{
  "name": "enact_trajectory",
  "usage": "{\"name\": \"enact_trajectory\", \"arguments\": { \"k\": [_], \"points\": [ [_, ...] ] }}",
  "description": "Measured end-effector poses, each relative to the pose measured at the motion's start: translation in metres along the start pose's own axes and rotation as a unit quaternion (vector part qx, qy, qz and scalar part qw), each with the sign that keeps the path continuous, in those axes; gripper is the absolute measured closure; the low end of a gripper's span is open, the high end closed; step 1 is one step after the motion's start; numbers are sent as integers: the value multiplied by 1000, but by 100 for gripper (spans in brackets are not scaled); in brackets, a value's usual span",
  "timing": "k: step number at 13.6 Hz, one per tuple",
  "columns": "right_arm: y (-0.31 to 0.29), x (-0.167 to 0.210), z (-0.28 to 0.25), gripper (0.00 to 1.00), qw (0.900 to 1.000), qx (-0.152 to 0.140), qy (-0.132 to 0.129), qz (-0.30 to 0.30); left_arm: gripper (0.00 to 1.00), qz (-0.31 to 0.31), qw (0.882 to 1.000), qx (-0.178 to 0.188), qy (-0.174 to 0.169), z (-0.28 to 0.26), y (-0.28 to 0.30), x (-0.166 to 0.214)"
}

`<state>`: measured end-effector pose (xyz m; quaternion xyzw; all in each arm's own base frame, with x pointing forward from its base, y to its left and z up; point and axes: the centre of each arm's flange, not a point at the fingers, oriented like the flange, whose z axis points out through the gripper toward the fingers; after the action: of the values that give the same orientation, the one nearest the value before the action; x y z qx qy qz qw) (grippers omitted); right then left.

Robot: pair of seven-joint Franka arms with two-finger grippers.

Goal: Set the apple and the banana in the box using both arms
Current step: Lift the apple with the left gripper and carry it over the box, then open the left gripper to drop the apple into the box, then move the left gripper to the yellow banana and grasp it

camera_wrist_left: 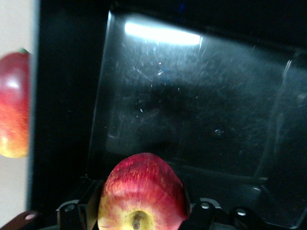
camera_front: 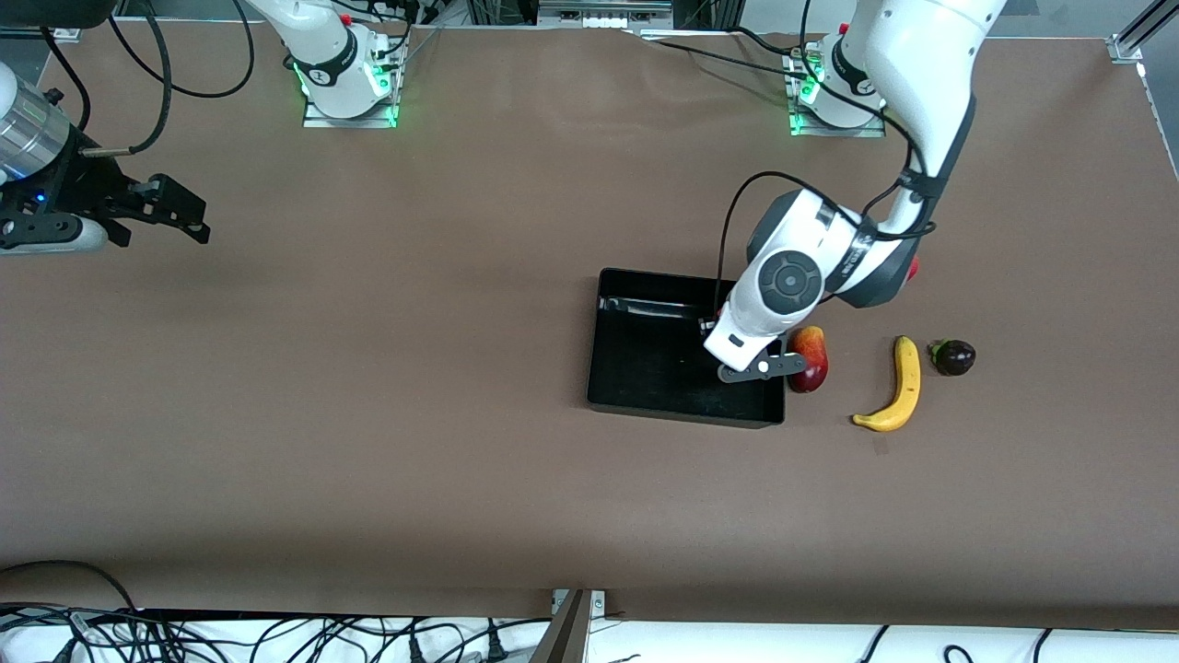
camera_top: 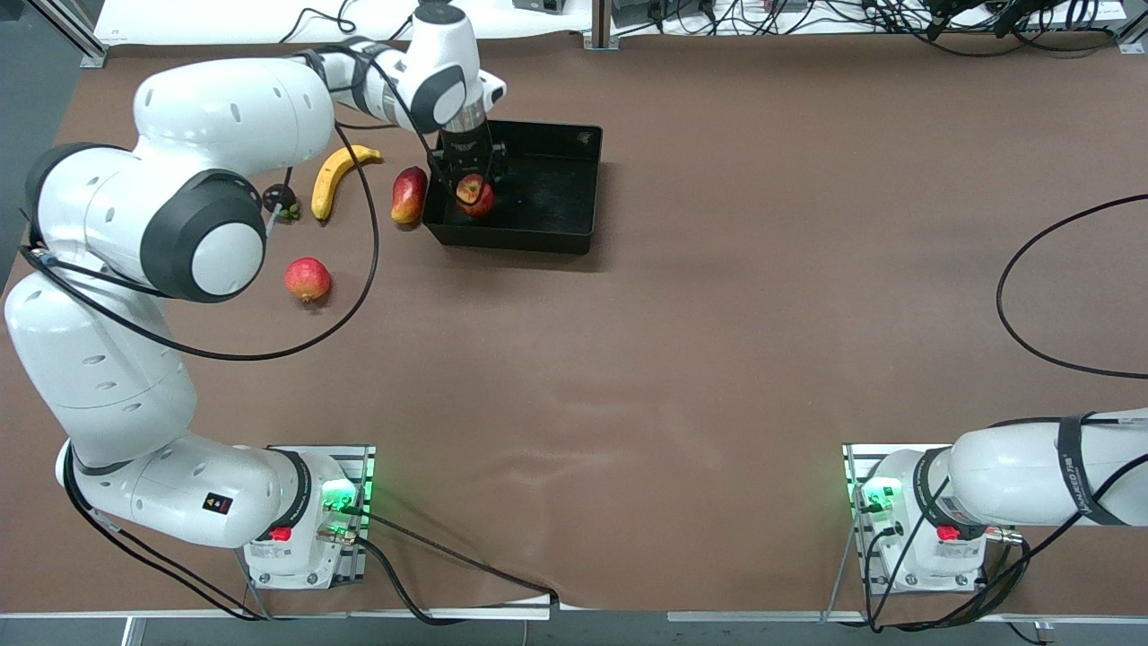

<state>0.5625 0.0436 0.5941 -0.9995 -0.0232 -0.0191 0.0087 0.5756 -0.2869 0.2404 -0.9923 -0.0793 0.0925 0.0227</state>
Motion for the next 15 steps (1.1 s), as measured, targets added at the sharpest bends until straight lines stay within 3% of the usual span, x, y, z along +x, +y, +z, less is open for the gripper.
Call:
{"name": "enact_trajectory", "arguments": {
  "k": [3,6,7,11,15],
  "points": [
    [-2,3,1,0,1000,1,2,-1,29,-5,1000,0,-1,26,3,-6],
    [0,3,-1,0,1000,1,4,0,4,-17,1000,0,4,14,1,-4],
    [0,3,0,0,1000,1,3,0,0,-23,1000,2,5,-3,-4,0],
    [1,4,0,0,1000,1,3,1,0,-23,1000,18,9,-102,-66,37],
    [1,4,0,0,1000,1,3,1,0,72,997,35,11,-108,-177,87]
  ]
}}
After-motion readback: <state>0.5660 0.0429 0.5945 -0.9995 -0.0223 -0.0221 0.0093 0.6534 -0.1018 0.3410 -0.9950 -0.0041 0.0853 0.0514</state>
